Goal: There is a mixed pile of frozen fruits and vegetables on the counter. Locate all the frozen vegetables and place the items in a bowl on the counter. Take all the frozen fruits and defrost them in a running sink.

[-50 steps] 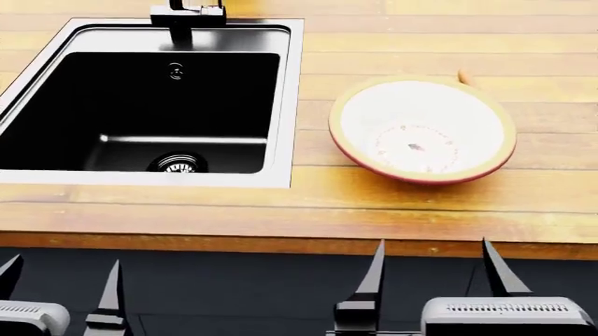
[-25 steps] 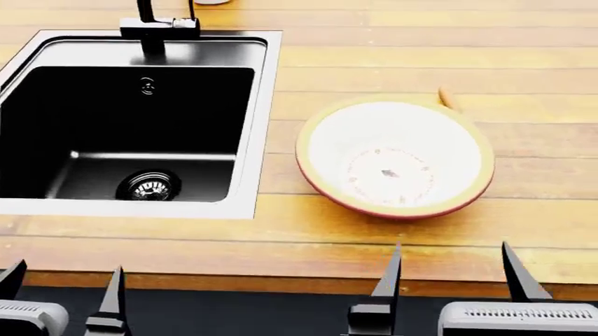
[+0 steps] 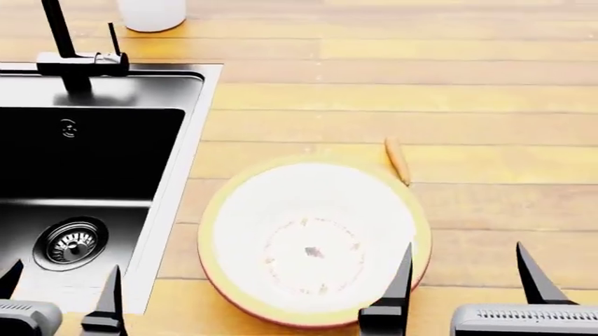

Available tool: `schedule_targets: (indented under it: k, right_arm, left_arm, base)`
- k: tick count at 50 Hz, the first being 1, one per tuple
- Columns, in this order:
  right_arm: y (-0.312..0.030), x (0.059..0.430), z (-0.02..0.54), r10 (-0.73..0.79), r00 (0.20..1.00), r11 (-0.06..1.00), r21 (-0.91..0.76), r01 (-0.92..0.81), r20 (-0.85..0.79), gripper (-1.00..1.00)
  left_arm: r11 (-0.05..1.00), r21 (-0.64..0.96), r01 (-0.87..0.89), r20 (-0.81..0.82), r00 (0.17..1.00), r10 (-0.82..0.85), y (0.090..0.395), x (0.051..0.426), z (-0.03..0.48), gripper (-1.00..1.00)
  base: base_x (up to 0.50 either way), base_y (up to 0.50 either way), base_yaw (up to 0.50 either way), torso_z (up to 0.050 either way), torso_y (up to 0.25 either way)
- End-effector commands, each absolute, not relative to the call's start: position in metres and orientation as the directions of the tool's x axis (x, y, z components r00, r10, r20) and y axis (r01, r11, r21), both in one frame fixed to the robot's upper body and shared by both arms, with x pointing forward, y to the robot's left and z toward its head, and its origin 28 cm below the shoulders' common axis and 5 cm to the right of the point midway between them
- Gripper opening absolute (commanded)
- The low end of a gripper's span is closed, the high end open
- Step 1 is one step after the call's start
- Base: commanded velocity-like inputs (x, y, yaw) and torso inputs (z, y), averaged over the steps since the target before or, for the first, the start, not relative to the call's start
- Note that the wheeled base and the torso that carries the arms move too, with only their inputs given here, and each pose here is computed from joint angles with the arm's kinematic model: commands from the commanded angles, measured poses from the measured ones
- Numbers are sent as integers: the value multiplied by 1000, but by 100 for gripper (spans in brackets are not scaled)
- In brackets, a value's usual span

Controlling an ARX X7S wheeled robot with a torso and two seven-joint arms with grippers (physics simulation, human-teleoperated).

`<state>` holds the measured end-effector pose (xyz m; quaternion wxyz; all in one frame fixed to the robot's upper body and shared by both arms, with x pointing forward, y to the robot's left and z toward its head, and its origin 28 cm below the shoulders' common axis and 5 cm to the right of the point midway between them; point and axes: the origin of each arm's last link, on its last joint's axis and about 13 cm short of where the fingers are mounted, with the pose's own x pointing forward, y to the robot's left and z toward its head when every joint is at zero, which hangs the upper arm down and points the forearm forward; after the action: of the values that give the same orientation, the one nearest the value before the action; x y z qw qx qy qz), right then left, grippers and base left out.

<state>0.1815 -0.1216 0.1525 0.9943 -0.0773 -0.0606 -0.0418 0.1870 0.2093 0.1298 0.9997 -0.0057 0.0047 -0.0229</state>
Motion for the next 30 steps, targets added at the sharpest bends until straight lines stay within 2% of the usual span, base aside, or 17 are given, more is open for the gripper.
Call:
schedule_targets:
  k: [1,9,24,25,26,28,30]
  right_arm:
    - [-125,181,154,-92,987,984,-138,111,132,100]
    - [-124,182,154,-78,988,987,-132,95,130,100]
    - [-124,185,156,-69,991,986,-144,84,112,100]
    - [-130,197,178,41,993,988,-152,-24,107,100]
    - [-132,209,198,37,994,988,-150,-21,106,100]
    - [-136,212,198,36,993,988,-145,-51,-109,100]
    - [-137,220,207,45,992,983,-169,-65,-121,100]
  left_arm:
    - [999,-31,36,17,999,-35,213,188,132,100]
    - [999,-30,30,23,999,-29,217,186,135,100]
    - [999,-35,7,27,1000,-6,221,188,138,100]
    - [1000,-22,21,19,1000,-20,223,186,138,100]
    - [1000,-21,23,19,1000,-22,223,186,138,100]
    - [999,-28,20,19,1000,-20,224,187,139,100]
    - [999,-27,21,18,1000,-21,224,187,139,100]
  base:
    - [430,-215,0,0,0]
    - [472,-147,0,0,2]
    - [494,0,0,0,0]
    - [0,0,0,0,11]
    - [0,0,0,0,0]
    - [0,0,0,0,0]
    - [0,0,0,0,0]
